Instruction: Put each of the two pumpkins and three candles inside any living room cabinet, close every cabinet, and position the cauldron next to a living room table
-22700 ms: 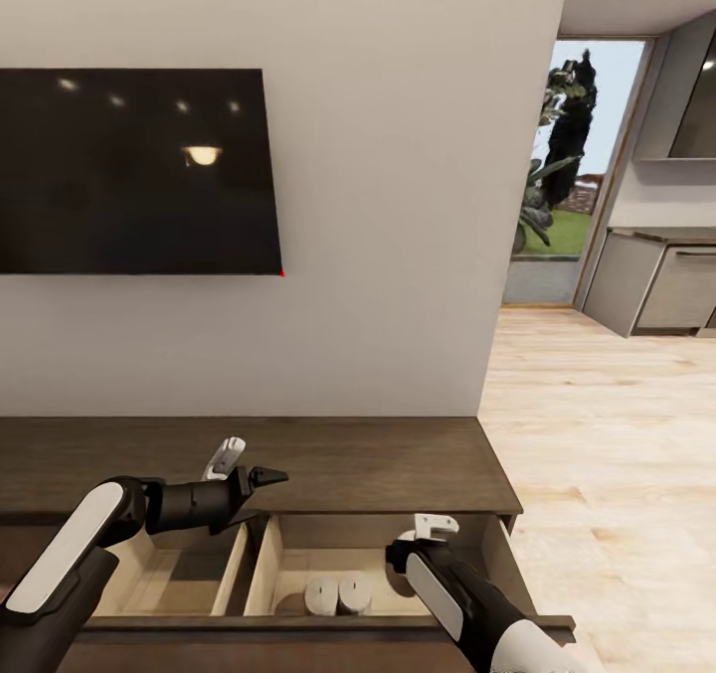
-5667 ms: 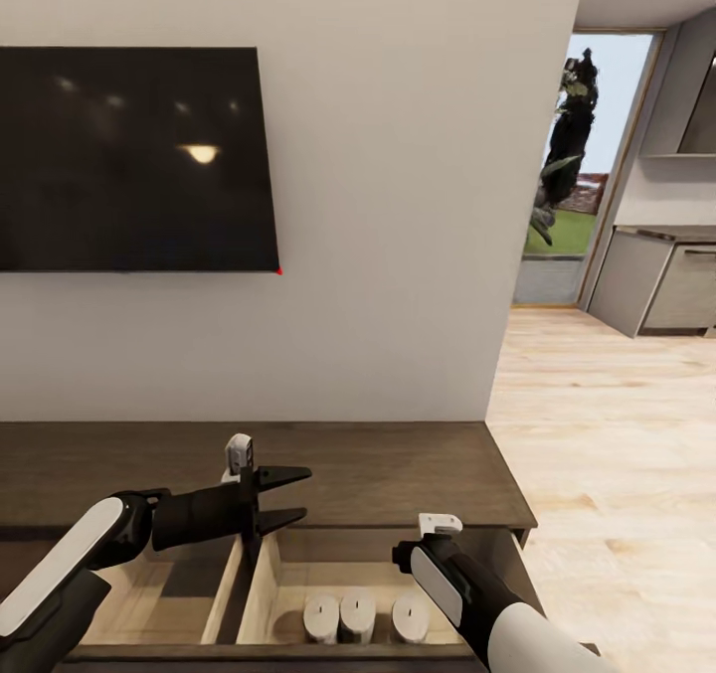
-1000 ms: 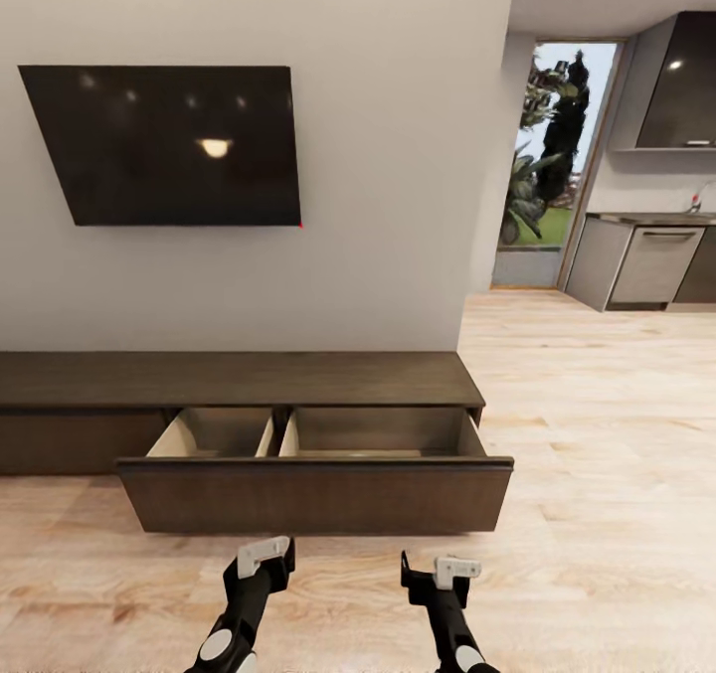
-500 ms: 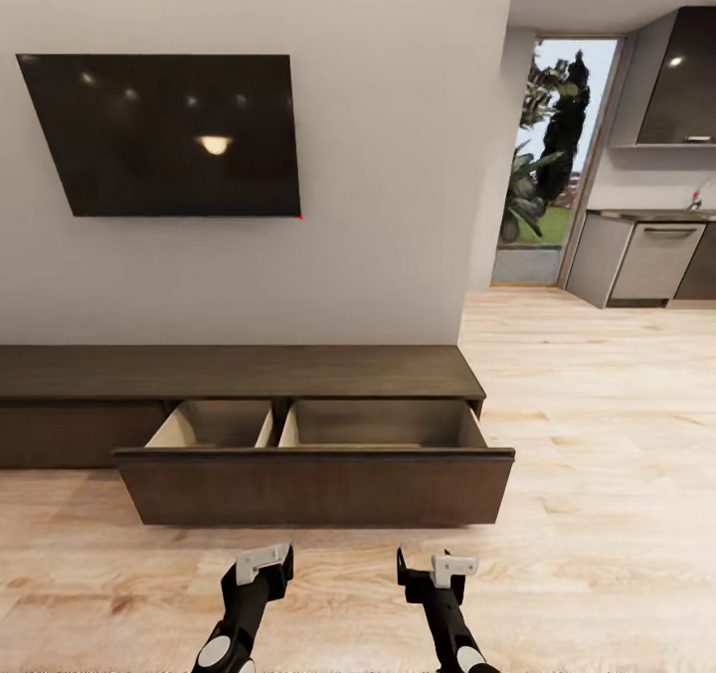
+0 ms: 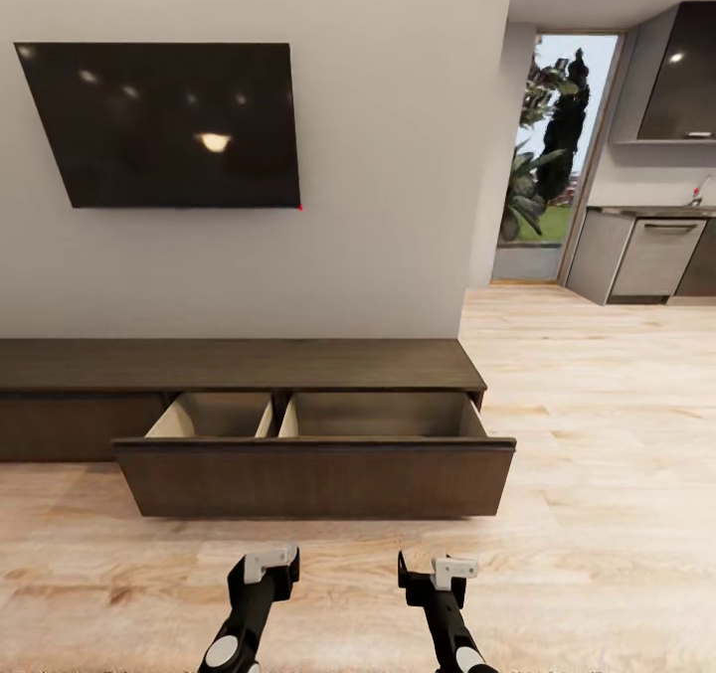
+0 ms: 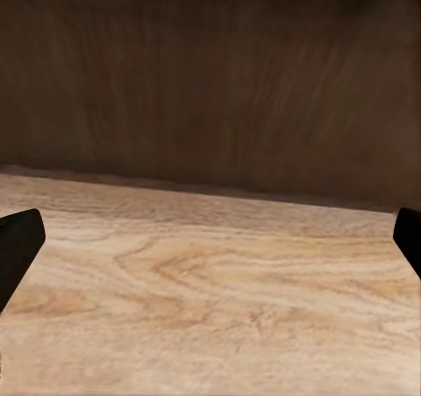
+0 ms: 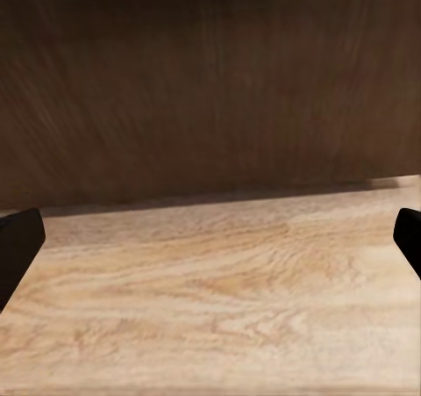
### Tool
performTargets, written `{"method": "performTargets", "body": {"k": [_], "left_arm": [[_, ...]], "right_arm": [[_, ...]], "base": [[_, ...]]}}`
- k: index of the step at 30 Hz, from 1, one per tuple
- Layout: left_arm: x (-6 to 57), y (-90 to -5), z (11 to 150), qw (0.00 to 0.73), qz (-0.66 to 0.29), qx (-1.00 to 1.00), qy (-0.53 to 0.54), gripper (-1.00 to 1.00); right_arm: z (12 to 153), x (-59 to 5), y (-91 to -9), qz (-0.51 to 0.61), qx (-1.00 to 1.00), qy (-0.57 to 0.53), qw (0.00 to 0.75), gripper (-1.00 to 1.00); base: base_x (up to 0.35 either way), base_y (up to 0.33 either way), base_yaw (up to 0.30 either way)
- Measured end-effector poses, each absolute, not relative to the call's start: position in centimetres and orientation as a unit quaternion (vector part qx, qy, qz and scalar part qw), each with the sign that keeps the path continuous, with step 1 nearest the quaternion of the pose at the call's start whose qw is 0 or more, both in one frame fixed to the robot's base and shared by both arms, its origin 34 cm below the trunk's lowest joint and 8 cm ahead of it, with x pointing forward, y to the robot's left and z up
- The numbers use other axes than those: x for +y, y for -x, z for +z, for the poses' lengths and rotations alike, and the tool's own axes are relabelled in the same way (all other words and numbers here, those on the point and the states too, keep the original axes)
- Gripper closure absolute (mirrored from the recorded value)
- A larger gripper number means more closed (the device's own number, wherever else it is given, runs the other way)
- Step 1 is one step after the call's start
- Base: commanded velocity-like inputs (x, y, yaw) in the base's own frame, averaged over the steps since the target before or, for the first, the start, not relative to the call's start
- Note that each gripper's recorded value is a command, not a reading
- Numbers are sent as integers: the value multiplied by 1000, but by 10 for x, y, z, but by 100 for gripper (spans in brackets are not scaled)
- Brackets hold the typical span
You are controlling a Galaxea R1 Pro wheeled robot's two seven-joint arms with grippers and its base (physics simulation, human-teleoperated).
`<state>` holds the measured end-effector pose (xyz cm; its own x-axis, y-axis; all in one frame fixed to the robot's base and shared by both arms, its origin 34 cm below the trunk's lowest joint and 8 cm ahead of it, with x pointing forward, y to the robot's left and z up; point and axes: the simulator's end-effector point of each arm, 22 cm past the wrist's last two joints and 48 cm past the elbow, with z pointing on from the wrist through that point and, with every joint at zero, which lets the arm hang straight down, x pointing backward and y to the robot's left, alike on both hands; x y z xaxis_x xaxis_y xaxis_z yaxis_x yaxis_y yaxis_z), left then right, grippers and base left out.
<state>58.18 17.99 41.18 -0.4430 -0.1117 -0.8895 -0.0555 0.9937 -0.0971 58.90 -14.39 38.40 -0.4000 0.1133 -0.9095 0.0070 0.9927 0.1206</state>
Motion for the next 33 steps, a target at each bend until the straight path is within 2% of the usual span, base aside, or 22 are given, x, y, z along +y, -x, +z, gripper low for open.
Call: {"method": "performTargets", "body": {"k": [7, 16, 25, 33], "left_arm": [[159, -582, 409, 536, -29, 843, 23, -100], [158, -585, 415, 545, -23, 838, 17, -100], [155, -588, 422, 554, -30, 832, 19, -100], [151, -593, 433, 563, -35, 826, 20, -100]], "right_arm": [[380, -142, -593, 50, 830, -38, 554, -100], [390, -161, -601, 23, 821, -95, 562, -100], [401, -152, -609, 34, 816, -88, 571, -100], [403, -149, -610, 38, 815, -86, 572, -100]], "base": [[0, 0, 0], [0, 0, 0], [4, 0, 0], [147, 0, 0]]}}
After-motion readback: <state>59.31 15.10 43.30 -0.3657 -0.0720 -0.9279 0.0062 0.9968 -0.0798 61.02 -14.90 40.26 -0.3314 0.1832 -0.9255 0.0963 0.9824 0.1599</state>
